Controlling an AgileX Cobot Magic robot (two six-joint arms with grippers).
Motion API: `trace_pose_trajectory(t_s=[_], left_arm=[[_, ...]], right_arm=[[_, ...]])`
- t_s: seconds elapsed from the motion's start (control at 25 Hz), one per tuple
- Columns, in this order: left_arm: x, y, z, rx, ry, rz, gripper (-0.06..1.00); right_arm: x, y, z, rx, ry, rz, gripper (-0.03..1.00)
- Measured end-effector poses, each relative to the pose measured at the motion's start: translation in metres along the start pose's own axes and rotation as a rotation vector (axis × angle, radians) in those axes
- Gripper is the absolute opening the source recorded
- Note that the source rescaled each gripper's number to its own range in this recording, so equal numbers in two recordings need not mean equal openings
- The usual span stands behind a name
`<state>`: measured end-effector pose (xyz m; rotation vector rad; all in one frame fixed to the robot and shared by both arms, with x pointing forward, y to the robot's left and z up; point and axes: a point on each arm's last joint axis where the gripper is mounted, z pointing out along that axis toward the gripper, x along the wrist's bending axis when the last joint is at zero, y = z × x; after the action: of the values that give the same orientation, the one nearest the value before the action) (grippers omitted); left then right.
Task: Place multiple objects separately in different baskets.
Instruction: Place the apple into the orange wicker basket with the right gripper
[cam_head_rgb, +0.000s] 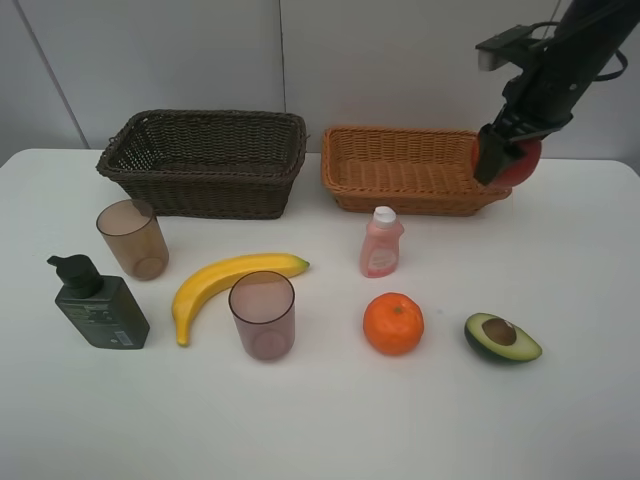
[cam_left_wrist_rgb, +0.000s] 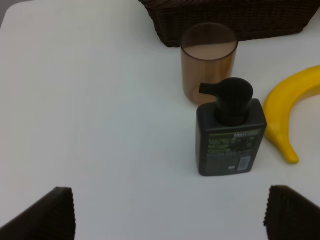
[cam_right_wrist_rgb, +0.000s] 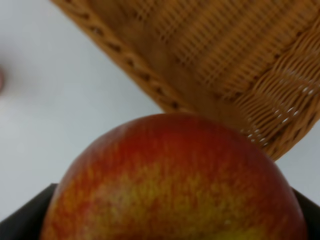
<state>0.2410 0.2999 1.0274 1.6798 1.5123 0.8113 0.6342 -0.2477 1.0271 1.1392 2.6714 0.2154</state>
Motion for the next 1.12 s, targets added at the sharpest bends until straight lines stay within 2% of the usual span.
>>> trace_pose_trajectory(t_s=[0.2, 0.52, 0.72, 1.12], left_arm=[[0.0, 0.0, 0.0, 0.0, 0.0, 0.0, 1.0], [0.0, 0.0, 0.0, 0.0, 0.0, 0.0, 1.0], [0.0, 0.0, 0.0, 0.0, 0.0, 0.0, 1.0], [0.0, 0.0, 0.0, 0.0, 0.0, 0.0, 1.0]], right_arm=[[-0.021, 0.014, 0.006, -0.078, -0.067, 0.019, 0.7], [-0.043, 0.039, 0.041, -0.179, -0.138, 0.027, 0.7], [-0.047, 0.049, 0.063, -0.252, -0.141, 0.065, 0.7], [-0.05, 0.052, 0.091, -0.285, -0.155, 0.082, 0.7]])
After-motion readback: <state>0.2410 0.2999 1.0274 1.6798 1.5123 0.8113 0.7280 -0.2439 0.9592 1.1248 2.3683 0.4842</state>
